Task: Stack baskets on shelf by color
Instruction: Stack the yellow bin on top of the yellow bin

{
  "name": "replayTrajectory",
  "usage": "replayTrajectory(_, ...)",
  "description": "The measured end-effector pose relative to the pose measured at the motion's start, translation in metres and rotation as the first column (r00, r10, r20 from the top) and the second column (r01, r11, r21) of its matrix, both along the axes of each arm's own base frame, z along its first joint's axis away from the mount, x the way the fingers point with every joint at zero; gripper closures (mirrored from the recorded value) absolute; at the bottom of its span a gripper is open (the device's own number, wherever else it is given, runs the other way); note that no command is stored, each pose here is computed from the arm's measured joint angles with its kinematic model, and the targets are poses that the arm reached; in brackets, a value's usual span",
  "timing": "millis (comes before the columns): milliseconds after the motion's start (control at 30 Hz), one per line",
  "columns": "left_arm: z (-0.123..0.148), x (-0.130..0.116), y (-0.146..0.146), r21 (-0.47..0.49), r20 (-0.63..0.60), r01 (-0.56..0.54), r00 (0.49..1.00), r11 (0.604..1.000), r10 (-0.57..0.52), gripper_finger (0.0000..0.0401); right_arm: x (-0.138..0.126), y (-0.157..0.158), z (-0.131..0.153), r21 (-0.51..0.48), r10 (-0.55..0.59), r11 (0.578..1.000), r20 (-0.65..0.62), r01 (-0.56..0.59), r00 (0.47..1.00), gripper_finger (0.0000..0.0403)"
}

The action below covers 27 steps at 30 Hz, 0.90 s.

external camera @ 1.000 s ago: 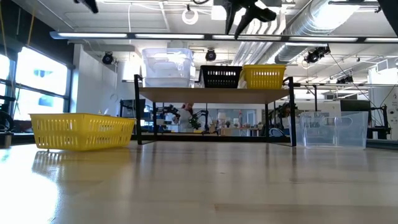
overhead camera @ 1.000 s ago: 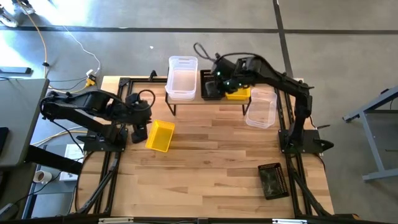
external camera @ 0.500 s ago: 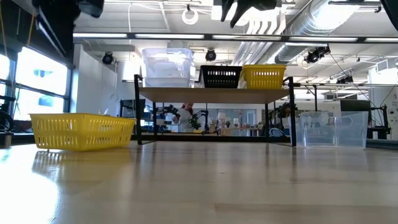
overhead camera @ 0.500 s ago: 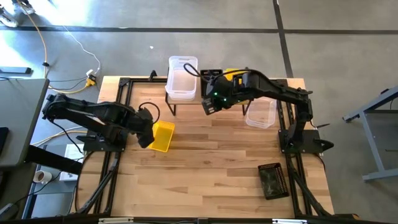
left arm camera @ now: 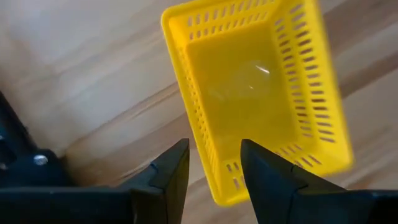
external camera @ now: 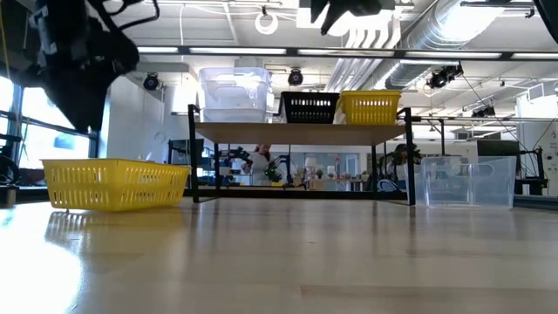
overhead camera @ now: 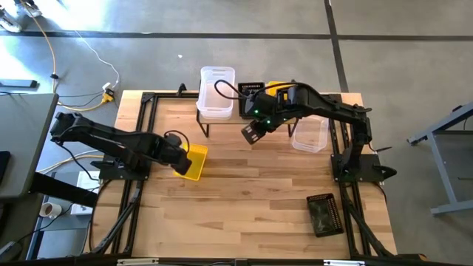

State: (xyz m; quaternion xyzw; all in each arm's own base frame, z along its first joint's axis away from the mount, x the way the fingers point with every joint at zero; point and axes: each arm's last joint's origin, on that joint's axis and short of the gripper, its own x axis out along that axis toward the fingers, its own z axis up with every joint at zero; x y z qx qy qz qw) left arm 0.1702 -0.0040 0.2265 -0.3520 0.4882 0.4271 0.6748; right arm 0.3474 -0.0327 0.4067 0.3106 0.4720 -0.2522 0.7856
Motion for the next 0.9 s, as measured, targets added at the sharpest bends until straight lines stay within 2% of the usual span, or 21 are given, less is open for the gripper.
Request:
replayTrajectory(333, -0.032, -0.010, 0.006, -0.006, -0.019, -0.186, 0.982, 0.982, 0.186, 0.0268, 0.000, 0.000, 0.000, -0.033, 0.109, 0.993, -0.011, -0.109, 0.994, 0.0302)
replayTrajectory(633, -0.045, -0.003, 0.013, -0.059, 0.083, -0.209, 0.973, 0.976, 0.213, 0.0268, 0.000, 0.000, 0.000, -0.046, 0.137, 0.989, -0.016, -0.138, 0.990, 0.0302)
replayTrajectory(900, -0.059, 0.001, 0.026, -0.026, -0.024, -0.257, 0.966, 0.966, 0.257, 0.0268, 0.000, 0.000, 0.000, -0.055, 0.158, 0.986, -0.019, -0.159, 0.987, 0.0302)
